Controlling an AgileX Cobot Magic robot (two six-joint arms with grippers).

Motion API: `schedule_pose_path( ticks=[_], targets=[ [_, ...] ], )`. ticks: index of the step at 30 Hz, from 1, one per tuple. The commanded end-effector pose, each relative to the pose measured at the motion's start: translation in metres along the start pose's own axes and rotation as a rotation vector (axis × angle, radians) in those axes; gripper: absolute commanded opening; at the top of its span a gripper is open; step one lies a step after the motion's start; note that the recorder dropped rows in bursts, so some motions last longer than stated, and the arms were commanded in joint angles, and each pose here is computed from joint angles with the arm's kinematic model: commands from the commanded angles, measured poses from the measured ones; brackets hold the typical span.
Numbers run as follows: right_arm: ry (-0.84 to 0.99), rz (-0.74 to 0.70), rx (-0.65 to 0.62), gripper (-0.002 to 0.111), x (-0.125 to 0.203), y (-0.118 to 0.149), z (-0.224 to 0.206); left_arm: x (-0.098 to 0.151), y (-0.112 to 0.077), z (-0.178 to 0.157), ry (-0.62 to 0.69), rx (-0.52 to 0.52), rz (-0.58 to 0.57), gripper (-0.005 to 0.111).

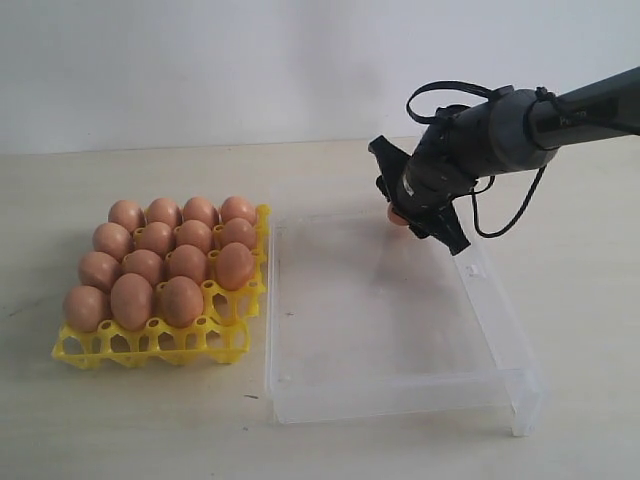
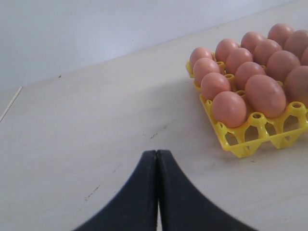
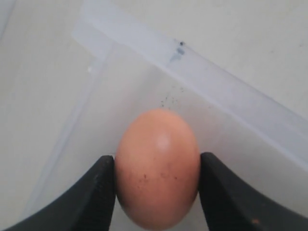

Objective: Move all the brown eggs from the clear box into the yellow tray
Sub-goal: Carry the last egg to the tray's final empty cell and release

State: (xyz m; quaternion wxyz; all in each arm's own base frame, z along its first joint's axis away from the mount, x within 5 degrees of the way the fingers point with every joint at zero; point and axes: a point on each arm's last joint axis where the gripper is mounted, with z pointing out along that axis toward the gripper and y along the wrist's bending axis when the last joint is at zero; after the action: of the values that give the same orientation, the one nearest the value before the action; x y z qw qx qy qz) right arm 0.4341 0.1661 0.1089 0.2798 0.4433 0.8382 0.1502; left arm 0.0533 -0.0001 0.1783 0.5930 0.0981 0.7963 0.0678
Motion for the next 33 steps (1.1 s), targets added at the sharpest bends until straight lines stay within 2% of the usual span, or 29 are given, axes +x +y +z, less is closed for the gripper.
schedule_pose_path(
  ticks=[1,3,6,9,12,16,21,25,29,33],
  targets=[
    [0.015,-0.065,-0.103,0.000,-0.004,0.014,-0.012,-0.002,0.000,-0.001,-0.018,-0.002,-0.004,0.000],
    [0.030,-0.114,-0.190,0.000,-0.004,0.026,-0.023,-0.002,0.000,-0.001,-0.018,-0.002,-0.004,0.000],
    [0.022,-0.185,-0.242,0.000,-0.005,0.037,-0.042,-0.002,0.000,-0.001,-0.018,-0.002,-0.004,0.000],
    [-0.001,-0.391,-0.277,0.000,-0.001,0.048,-0.064,-0.002,0.000,-0.001,-0.018,-0.002,-0.004,0.000],
    [-0.024,-0.664,-0.307,0.000,0.008,0.056,-0.084,-0.002,0.000,-0.001,-0.018,-0.002,-0.004,0.000],
    [-0.034,-1.022,-0.390,0.000,0.034,0.068,-0.113,-0.002,0.000,-0.001,-0.018,-0.002,-0.004,0.000],
    [-0.038,-1.261,-0.545,0.000,0.085,0.080,-0.144,-0.002,0.000,-0.001,-0.018,-0.002,-0.004,0.000],
    [-0.031,-1.422,-0.640,0.000,0.124,0.077,-0.148,-0.002,0.000,-0.001,-0.018,-0.002,-0.004,0.000],
    [-0.065,-1.582,-0.745,0.000,0.156,0.061,-0.143,-0.002,0.000,-0.001,-0.018,-0.002,-0.004,0.000],
    [-0.102,-1.617,-0.782,0.000,0.164,0.041,-0.134,-0.002,0.000,-0.001,-0.018,-0.002,-0.004,0.000]
  ],
)
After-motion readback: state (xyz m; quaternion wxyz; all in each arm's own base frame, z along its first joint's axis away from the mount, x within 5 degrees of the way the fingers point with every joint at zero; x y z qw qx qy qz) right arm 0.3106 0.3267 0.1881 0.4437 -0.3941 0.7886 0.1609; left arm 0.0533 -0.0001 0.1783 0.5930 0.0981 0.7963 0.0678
